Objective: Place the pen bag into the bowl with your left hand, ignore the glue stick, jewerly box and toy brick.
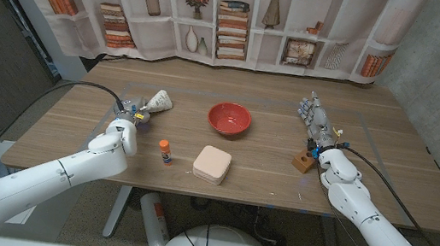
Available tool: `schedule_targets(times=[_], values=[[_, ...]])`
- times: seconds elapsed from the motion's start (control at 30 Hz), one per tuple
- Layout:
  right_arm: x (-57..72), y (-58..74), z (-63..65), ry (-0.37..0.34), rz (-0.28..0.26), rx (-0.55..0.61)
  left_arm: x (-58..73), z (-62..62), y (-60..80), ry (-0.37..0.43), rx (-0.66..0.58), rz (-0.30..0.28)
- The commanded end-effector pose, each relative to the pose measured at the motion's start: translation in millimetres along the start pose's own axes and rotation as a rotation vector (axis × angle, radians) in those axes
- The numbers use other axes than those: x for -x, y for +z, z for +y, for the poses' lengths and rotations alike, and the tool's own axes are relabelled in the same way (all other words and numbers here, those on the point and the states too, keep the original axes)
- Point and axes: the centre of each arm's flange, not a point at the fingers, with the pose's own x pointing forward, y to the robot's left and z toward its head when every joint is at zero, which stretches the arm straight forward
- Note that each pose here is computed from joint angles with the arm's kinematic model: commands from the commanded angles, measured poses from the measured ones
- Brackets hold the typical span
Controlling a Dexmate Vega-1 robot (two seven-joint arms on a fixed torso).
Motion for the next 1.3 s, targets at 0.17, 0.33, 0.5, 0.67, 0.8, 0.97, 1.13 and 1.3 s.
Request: schedule_targets(times=[0.17,0.33,0.5,0.67,0.8,0.97,1.13,1.3], values=[[2.2,1.2,-0.9,0.005,-0.003,-0.003,2.2,10.7,7.3,0.027,0.041,0.003],[2.3,2.7,-1.5,0.004,-0.007,-0.003,2.3,12.4,8.6,0.028,0.052,-0.004],[2.7,5.5,-3.1,0.000,-0.011,0.000,2.6,14.9,9.0,0.037,0.079,-0.008],[3.0,6.0,-3.7,-0.003,-0.012,-0.001,4.1,17.0,9.5,0.052,0.094,-0.015],[3.4,5.0,-4.2,-0.005,-0.012,-0.004,4.5,19.2,10.5,0.056,0.095,-0.021],[3.7,4.9,-4.2,-0.008,-0.013,-0.003,4.8,21.9,11.5,0.067,0.100,-0.027],[2.9,5.8,-3.0,-0.006,-0.016,-0.003,5.6,25.4,11.4,0.084,0.110,-0.034],[2.5,5.2,-1.9,-0.008,-0.015,-0.004,5.9,29.7,11.0,0.102,0.112,-0.038]])
